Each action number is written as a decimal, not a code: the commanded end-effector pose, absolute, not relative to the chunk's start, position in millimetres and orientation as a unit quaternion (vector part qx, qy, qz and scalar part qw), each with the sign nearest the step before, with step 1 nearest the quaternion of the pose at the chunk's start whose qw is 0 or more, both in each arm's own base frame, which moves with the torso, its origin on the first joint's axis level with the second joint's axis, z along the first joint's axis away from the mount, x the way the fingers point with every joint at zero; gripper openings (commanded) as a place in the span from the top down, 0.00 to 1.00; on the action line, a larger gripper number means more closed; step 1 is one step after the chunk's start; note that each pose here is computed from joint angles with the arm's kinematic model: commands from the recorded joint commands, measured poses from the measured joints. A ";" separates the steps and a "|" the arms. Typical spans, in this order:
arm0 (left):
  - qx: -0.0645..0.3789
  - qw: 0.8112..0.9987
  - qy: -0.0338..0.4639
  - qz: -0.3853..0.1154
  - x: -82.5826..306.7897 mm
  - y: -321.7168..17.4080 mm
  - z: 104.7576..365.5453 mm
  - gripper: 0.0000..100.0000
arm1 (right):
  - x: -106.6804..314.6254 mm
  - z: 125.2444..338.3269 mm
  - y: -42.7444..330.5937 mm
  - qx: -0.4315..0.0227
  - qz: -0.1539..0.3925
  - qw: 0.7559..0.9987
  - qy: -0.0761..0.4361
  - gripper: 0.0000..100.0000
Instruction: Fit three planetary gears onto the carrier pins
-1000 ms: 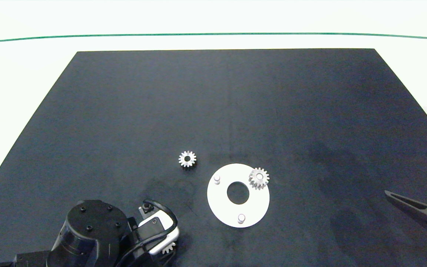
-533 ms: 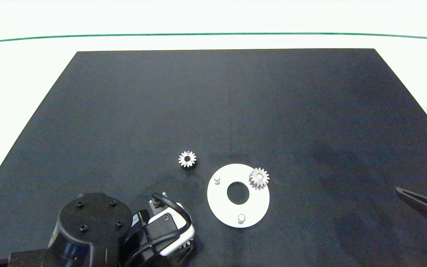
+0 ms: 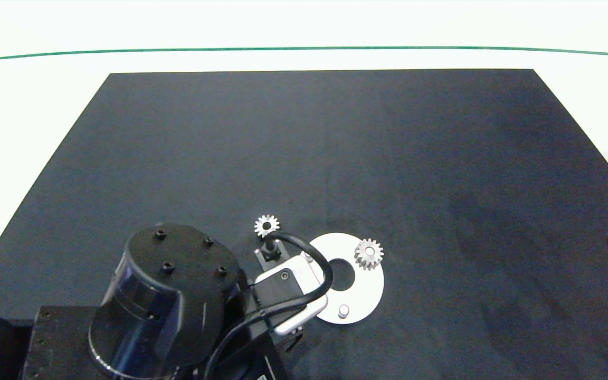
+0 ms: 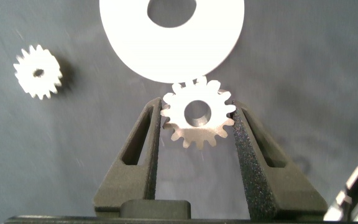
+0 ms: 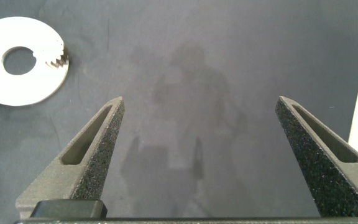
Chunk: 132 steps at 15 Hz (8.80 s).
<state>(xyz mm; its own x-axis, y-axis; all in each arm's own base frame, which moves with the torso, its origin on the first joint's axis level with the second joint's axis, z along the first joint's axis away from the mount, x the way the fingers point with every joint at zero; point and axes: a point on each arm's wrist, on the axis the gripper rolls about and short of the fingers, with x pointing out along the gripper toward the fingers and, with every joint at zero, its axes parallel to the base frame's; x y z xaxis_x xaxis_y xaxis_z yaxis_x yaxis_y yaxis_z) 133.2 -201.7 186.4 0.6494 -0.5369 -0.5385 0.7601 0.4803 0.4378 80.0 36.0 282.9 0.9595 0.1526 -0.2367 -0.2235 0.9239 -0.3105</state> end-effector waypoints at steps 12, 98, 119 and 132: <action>0.350 0.822 0.155 -0.422 149.2 -285.1 169.6 0.84 | 68.9 302.5 33.0 -0.164 0.114 0.976 0.085 0.00; 0.378 0.818 0.163 -0.402 161.4 -261.3 171.0 0.84 | 74.1 299.0 36.0 -0.166 0.116 0.975 0.097 0.00; 0.363 0.826 0.154 -0.404 159.7 -257.9 155.6 0.84 | 77.9 298.2 38.5 -0.168 0.117 0.973 0.102 0.00; 0.357 0.828 0.143 -0.407 159.5 -262.3 153.3 0.84 | 78.0 298.4 38.4 -0.168 0.117 0.974 0.102 0.00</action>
<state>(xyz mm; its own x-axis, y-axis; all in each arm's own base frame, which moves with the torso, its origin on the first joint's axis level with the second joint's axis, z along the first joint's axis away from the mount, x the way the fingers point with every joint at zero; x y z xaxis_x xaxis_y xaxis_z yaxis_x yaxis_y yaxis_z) 159.4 -261.8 154.4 0.6271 -0.5752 -0.5252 0.7771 0.4159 0.4724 77.8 38.3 298.6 0.9523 0.1951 -0.2347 -0.2620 0.9171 -0.3006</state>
